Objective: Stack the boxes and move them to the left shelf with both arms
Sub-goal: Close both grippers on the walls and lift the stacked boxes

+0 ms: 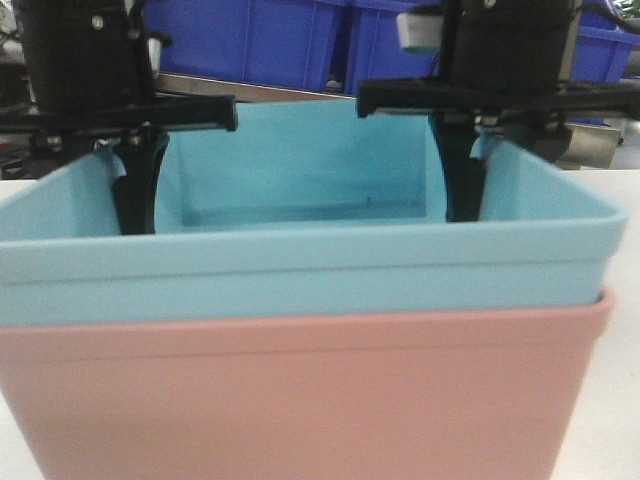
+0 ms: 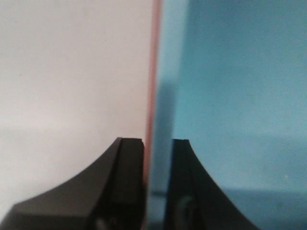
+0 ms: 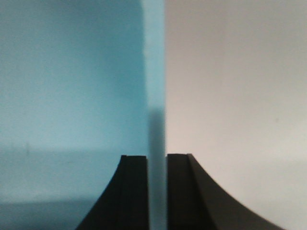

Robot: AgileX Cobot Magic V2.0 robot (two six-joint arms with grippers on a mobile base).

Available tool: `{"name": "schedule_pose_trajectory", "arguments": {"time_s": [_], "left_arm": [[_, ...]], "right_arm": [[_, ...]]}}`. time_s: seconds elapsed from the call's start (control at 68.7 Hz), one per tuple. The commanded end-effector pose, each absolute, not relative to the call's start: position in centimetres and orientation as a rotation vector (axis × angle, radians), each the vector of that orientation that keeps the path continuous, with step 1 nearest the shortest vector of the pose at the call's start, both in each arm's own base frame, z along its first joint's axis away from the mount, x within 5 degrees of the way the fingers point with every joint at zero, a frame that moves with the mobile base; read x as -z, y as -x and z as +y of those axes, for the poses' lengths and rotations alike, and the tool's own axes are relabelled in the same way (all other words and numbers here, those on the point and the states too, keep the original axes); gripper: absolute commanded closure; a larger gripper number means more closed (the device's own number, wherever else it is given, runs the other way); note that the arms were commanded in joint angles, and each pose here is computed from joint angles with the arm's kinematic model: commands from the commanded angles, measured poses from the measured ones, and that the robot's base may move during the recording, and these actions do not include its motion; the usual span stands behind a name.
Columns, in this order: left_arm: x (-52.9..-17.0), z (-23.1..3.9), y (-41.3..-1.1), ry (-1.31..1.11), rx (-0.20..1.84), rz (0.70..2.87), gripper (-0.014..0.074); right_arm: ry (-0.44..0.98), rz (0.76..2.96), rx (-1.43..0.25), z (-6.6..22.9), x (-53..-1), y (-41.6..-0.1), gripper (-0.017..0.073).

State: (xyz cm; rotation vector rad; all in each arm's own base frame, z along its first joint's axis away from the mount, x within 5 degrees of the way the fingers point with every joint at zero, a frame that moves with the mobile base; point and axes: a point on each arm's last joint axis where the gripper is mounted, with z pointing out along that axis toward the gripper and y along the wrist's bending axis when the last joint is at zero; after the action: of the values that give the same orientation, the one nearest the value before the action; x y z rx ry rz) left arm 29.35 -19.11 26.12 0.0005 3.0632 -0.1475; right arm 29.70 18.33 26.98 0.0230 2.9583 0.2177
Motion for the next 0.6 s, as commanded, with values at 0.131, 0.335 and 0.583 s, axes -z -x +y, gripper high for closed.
{"name": "schedule_pose_trajectory", "arguments": {"time_s": [0.131, 0.335, 0.583], "left_arm": [[-31.3, -19.9, -25.0, -0.027, 0.185, 3.048, 0.0603], [-32.7, -20.5, -23.2, -0.050, 0.231, 3.014, 0.0603], [-31.9, -20.3, -20.3, -0.046, 0.202, 3.055, 0.0603]], "right_arm": [[0.012, 2.865, -0.279, 18.2, -30.6, -25.7, 0.0503], [0.002, 2.854, -0.264, 17.8, -30.8, -23.4, 0.0503], [-0.008, 2.835, -0.290, 17.5, -31.7, -21.8, 0.0503]]}}
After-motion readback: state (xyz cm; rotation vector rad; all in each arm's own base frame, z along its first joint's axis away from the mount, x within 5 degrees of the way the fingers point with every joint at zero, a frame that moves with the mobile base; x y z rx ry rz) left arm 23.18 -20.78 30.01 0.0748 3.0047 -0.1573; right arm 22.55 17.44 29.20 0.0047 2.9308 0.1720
